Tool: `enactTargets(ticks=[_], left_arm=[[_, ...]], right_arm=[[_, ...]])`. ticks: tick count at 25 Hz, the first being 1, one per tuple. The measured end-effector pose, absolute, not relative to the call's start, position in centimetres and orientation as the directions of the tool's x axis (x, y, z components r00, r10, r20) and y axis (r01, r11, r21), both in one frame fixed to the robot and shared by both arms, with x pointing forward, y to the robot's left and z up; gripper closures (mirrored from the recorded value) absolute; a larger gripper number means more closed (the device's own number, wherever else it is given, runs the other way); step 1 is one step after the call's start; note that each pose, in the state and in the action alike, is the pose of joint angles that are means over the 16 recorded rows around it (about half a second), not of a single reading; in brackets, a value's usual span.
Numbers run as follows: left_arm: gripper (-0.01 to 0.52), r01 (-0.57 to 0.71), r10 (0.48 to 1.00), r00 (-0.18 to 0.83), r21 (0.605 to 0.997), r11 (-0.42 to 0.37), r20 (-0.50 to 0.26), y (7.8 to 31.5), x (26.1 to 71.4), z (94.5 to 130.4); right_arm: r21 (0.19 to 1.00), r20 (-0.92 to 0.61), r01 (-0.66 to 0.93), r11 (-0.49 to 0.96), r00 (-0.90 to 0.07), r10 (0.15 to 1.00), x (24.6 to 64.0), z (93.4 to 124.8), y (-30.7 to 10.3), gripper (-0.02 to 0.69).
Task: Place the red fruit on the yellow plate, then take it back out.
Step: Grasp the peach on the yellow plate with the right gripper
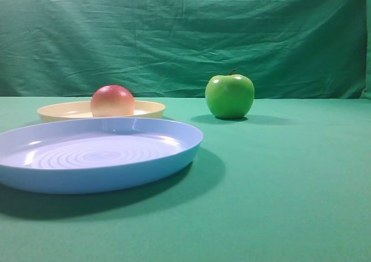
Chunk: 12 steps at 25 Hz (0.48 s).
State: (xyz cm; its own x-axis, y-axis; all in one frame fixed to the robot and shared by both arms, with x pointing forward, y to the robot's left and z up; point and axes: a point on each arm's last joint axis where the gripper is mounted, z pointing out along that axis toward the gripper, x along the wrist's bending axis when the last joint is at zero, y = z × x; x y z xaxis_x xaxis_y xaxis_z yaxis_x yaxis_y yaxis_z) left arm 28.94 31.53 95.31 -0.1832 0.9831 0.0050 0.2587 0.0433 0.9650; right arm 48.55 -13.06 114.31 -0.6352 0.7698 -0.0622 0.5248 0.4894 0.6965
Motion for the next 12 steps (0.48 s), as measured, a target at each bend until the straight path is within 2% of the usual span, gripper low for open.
enactTargets(ticks=[7, 12], left_arm=[[0.514, 0.259, 0.983, -0.183, 0.965, 0.043, 0.005, 31.5, 28.9, 95.3], [0.514, 0.259, 0.983, -0.183, 0.965, 0.043, 0.006, 31.5, 28.9, 95.3]], right_arm=[[0.600, -0.064, 0.518, 0.610, -0.729, 0.682, 53.5, 112.5, -7.2, 0.660], [0.581, -0.029, 0.483, 0.656, -0.792, 0.609, 56.2, 110.0, -2.6, 0.609]])
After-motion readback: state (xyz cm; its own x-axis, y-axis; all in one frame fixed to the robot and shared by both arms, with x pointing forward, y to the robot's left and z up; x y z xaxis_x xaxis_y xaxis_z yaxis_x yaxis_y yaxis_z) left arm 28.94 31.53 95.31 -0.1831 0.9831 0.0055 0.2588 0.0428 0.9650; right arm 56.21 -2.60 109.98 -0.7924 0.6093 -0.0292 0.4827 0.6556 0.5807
